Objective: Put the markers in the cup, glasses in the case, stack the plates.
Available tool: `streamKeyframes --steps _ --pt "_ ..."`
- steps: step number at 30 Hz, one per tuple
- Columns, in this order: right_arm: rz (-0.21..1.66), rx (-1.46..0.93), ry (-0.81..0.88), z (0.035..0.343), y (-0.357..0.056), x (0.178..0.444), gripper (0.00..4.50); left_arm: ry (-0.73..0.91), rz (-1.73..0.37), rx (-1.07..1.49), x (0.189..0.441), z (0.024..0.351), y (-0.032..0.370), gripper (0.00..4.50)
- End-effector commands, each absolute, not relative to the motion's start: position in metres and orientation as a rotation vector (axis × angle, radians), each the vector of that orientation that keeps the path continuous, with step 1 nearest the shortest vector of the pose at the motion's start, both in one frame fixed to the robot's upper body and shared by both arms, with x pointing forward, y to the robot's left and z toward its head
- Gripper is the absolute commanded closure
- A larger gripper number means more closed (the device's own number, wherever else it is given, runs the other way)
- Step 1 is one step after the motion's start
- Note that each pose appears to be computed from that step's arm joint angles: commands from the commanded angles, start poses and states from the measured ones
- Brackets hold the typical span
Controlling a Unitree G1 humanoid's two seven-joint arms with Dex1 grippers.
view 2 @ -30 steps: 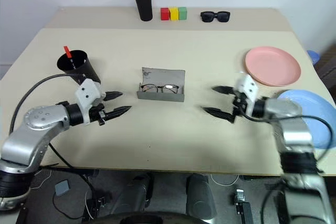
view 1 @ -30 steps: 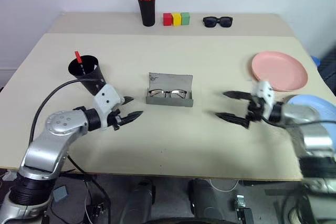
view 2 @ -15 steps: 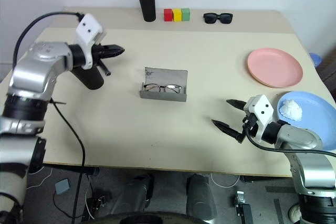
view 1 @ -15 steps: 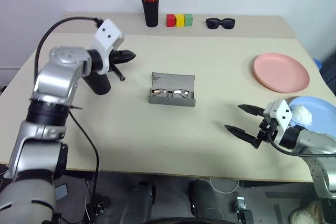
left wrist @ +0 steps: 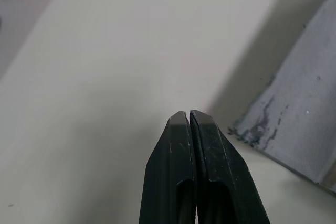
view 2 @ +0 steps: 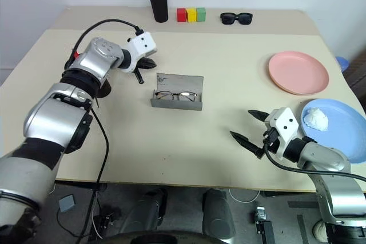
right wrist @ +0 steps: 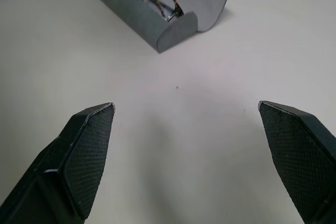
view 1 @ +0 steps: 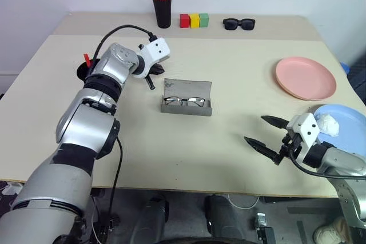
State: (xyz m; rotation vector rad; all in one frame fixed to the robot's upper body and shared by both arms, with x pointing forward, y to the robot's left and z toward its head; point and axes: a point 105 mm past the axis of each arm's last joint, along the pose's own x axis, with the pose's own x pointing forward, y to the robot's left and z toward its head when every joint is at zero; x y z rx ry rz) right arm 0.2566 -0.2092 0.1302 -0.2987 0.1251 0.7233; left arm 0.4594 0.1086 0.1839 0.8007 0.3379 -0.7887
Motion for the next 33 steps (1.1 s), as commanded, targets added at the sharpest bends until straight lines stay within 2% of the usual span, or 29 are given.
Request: streamKeyframes --steps 1,6,11,24,30,33 --pt "0.743 -0.315 0.054 0.147 -0.196 0.258 0.00 0.263 -0.797 0.871 0.462 0.203 0.093 4.48" --pt "0.741 -0.318 0.045 0.149 -0.192 0.261 0.00 0.258 -0.872 0.882 0.457 0.197 0.080 4.48" --pt "0.739 -0.320 0.046 0.147 -0.197 0.264 0.00 0.290 -1.055 0.855 0.441 0.190 0.072 4.48" --pt "0.748 -0.324 0.045 0.133 -0.209 0.272 0.00 0.377 -1.375 0.785 0.404 0.184 0.085 4.48" --pt "0.589 -0.254 0.043 0.134 -0.232 0.279 0.00 0.473 -1.494 0.848 0.372 0.147 0.096 4.48" --pt "0.479 -0.254 0.027 0.141 -0.249 0.280 0.00 0.415 -1.444 0.842 0.371 0.146 0.094 4.48"
